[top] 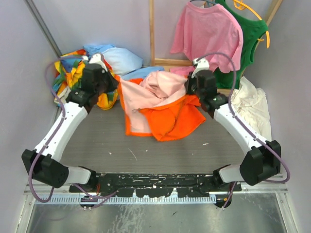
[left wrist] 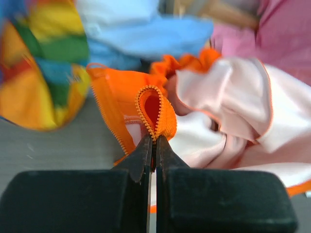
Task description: Zip up the jacket
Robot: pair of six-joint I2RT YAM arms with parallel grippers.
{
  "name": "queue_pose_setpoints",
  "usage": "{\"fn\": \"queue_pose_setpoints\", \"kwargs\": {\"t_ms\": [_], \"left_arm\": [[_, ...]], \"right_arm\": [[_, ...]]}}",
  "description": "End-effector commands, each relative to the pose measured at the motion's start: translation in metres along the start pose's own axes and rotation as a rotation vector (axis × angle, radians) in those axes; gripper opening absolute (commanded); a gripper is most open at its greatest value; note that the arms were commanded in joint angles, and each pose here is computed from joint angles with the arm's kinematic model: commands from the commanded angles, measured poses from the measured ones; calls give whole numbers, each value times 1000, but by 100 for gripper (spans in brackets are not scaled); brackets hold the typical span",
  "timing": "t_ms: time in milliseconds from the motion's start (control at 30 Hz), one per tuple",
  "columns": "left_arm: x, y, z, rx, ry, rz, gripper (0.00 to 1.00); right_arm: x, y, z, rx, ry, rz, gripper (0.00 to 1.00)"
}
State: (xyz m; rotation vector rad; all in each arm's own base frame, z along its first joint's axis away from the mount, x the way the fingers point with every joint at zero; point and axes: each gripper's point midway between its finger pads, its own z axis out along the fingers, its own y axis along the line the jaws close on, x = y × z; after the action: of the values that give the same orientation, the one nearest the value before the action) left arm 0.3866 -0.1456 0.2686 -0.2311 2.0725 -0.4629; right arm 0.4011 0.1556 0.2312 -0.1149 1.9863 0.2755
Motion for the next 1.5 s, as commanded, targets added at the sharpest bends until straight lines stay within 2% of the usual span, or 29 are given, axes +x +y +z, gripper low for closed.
{"fn": "queue_pose_setpoints", "kwargs": {"t_ms": [0,133,233,333,500,667,867,1100,1267,1400,1467], "left_arm": [[-112,10,-67,-137,-282,153,0],[-156,-3,-110,-135,-392,243,0],[-157,-20,-132,-49,-395,301,0],[-133,-29,-135,2,-350,331,0],[-75,-31,-122,54,-240,318,0],[-27,-37,-109,98,-115,323,0],[-11,-50,-102,145,-36,296,0],[8,-103,-89,261,69,304,0],[31,-164,-77,387,117,376,0],[45,-178,-58,391,186,366,1],[57,-182,-42,402,194,352,7]], "right_arm": [[-118,-24,-26,69,-246,-24,0],[-172,-33,-42,99,-329,-41,1],[-185,-25,-46,64,-329,-60,5],[-170,-14,-43,-5,-273,-53,9],[-113,5,-32,-132,-136,-24,13],[-77,5,-36,-146,-52,-16,14],[-94,13,-58,-186,-97,-22,16],[-105,31,-70,-260,-51,-23,21],[-72,45,-49,-307,41,-20,23],[-31,49,-20,-273,134,-13,24],[-13,52,-7,-275,161,-14,24]]}}
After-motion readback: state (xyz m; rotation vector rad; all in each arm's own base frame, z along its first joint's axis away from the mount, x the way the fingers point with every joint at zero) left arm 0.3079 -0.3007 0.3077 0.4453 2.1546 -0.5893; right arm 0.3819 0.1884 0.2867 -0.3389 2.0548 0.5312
